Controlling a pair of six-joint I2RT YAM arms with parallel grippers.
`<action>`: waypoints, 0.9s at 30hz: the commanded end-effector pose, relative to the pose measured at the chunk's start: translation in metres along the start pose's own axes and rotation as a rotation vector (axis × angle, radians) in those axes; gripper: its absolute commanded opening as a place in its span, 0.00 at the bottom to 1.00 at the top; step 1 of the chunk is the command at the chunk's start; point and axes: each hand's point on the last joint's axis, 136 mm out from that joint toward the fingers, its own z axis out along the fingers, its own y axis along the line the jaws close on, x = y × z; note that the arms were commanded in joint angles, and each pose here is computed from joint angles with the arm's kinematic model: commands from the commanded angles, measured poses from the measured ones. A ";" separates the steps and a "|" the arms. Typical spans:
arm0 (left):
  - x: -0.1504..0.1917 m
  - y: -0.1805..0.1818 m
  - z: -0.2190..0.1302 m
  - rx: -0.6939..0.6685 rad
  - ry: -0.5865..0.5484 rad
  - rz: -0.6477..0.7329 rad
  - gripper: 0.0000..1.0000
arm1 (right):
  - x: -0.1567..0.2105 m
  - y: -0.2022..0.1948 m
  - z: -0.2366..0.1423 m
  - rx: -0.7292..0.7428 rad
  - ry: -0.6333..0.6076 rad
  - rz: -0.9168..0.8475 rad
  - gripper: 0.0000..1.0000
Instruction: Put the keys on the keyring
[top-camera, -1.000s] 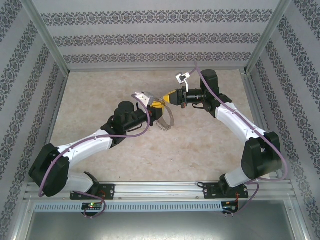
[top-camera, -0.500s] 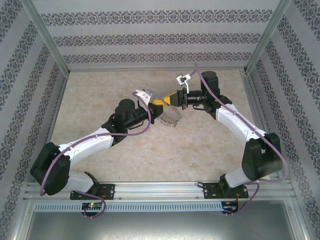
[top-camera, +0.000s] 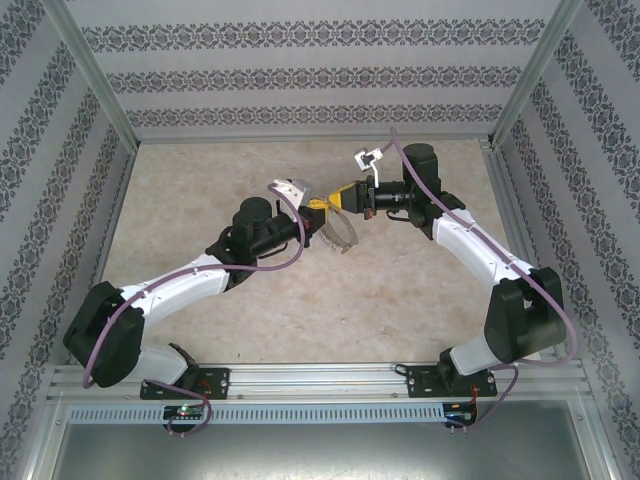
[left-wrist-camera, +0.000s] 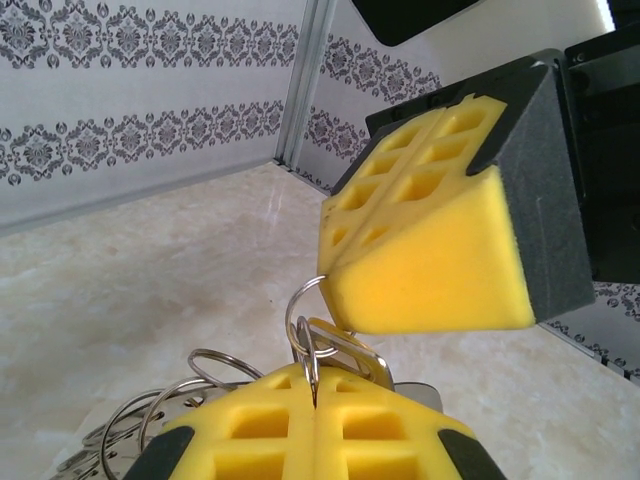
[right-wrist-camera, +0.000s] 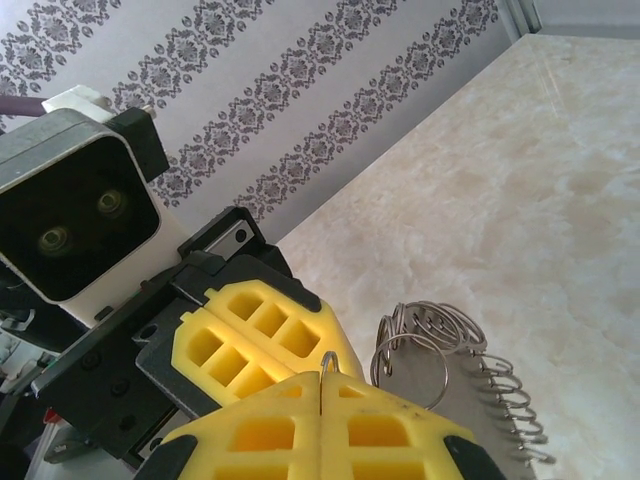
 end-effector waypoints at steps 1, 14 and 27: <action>-0.032 -0.024 -0.009 0.077 -0.081 0.107 0.00 | -0.015 0.013 -0.006 -0.005 -0.041 -0.046 0.00; -0.067 -0.044 -0.033 0.137 -0.122 0.244 0.00 | -0.009 -0.005 -0.014 0.053 -0.040 0.068 0.00; -0.080 -0.046 -0.034 0.150 -0.132 0.280 0.00 | 0.016 -0.027 -0.015 0.089 -0.009 0.186 0.42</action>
